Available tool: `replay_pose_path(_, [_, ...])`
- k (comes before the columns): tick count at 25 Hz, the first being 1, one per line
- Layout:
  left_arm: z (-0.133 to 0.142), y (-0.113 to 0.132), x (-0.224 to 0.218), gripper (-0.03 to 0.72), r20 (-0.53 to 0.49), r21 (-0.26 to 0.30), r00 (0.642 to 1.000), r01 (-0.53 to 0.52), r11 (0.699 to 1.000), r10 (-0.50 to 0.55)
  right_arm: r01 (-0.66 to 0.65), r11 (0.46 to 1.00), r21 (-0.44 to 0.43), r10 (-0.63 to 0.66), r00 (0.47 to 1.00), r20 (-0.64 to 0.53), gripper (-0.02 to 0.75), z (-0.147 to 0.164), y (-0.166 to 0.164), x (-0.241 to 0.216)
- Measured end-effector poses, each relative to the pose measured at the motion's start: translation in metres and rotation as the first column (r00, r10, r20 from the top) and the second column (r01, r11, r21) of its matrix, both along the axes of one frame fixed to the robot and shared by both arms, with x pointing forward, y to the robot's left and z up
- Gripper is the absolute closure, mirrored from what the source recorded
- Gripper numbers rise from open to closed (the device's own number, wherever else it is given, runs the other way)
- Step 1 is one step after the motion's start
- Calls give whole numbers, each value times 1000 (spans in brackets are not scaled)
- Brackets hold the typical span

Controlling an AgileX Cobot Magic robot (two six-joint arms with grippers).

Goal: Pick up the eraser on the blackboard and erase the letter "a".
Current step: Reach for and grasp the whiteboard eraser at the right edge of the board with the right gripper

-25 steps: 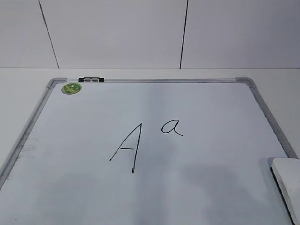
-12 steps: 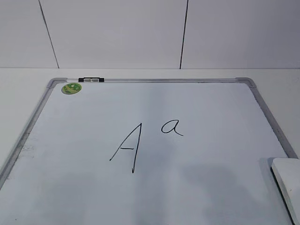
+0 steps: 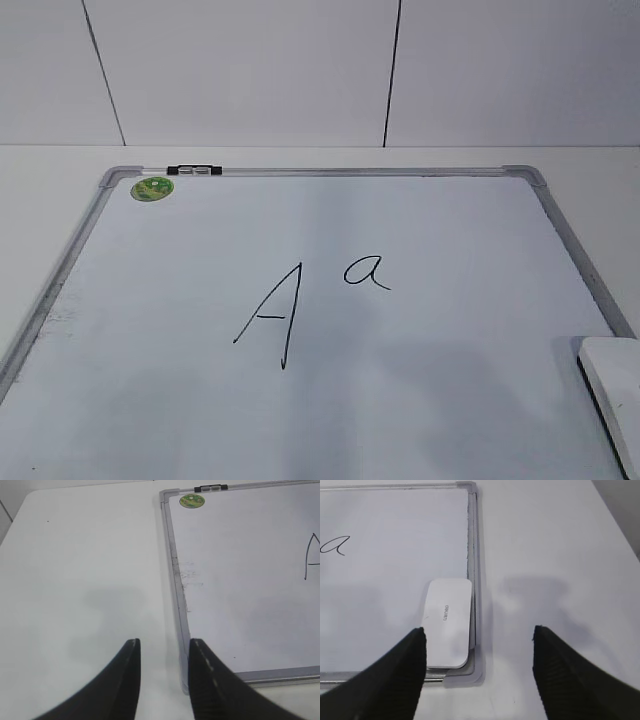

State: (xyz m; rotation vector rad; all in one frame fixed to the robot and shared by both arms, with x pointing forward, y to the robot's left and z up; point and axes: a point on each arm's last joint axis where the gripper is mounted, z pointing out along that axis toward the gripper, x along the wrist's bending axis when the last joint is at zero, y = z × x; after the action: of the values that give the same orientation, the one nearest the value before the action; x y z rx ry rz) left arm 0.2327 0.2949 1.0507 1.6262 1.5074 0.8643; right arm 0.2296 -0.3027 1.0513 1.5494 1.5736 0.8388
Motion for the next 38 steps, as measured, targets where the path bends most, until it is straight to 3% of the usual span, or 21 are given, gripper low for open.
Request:
replay_pose_path(9, [0,0,0,443,0,0,1000,0,1000,0,-18,999,51,30,973,-230,211,1,4,37])
replay_pose_path(21, [0,0,0,443,0,0,1000,0,1000,0,-18,993,113,63,914,-401,211,2,8,68])
replay_pose_path(26, [0,0,0,443,0,0,1000,0,1000,0,-18,989,150,83,895,-439,199,7,11,78])
replay_pose_path(32, [0,0,0,443,0,0,1000,0,1000,0,-18,986,164,92,885,-457,87,7,12,80])
replay_pose_path(38, [0,0,0,443,0,0,1000,0,1000,0,-19,985,172,96,887,-451,71,7,13,81])
